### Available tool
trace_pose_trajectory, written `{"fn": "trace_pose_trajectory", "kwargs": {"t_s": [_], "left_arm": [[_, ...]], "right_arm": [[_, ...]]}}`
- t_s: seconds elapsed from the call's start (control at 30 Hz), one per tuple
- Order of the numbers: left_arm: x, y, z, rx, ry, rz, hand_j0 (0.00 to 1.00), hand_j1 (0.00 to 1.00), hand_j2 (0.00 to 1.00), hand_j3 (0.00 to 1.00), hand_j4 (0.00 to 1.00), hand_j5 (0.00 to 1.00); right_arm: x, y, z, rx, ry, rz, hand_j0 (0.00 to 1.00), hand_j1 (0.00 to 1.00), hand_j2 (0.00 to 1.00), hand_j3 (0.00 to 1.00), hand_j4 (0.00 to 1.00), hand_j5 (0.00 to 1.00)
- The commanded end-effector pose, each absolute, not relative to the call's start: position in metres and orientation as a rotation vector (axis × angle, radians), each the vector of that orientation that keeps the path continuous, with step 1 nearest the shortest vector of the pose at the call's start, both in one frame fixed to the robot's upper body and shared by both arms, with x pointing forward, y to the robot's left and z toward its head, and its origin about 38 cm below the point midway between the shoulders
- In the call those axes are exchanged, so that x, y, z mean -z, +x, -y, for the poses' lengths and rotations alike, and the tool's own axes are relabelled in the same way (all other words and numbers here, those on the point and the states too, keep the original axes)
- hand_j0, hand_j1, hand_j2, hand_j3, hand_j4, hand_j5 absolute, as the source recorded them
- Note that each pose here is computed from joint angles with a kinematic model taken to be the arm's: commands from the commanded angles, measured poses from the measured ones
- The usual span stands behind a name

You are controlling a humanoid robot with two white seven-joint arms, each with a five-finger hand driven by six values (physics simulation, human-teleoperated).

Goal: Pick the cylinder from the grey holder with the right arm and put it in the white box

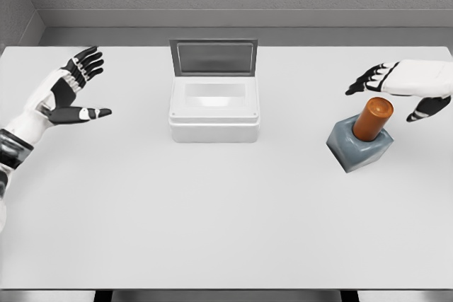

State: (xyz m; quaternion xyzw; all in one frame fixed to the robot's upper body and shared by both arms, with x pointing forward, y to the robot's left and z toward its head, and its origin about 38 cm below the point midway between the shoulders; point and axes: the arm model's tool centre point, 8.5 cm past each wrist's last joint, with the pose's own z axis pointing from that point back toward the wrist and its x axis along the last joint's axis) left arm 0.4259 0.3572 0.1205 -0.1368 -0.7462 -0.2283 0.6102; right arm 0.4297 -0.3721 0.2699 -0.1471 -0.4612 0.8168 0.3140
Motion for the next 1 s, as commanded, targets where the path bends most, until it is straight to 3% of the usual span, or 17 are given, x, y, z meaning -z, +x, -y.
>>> {"fn": "trace_pose_trajectory", "kwargs": {"t_s": [0.0,0.97], "left_arm": [[-0.111,0.426,-0.33,0.596,-0.329,1.7,1.0,1.0,1.0,1.0,1.0,1.0],[-0.132,0.447,-0.346,0.43,-0.361,1.741,1.0,1.0,1.0,1.0,1.0,1.0]], "right_arm": [[-0.27,0.428,0.37,-2.119,-0.324,1.21,1.0,1.0,1.0,1.0,1.0,1.0],[-0.269,0.422,0.36,-2.065,-0.205,1.232,0.94,0.94,0.94,0.94,0.94,0.94]]}}
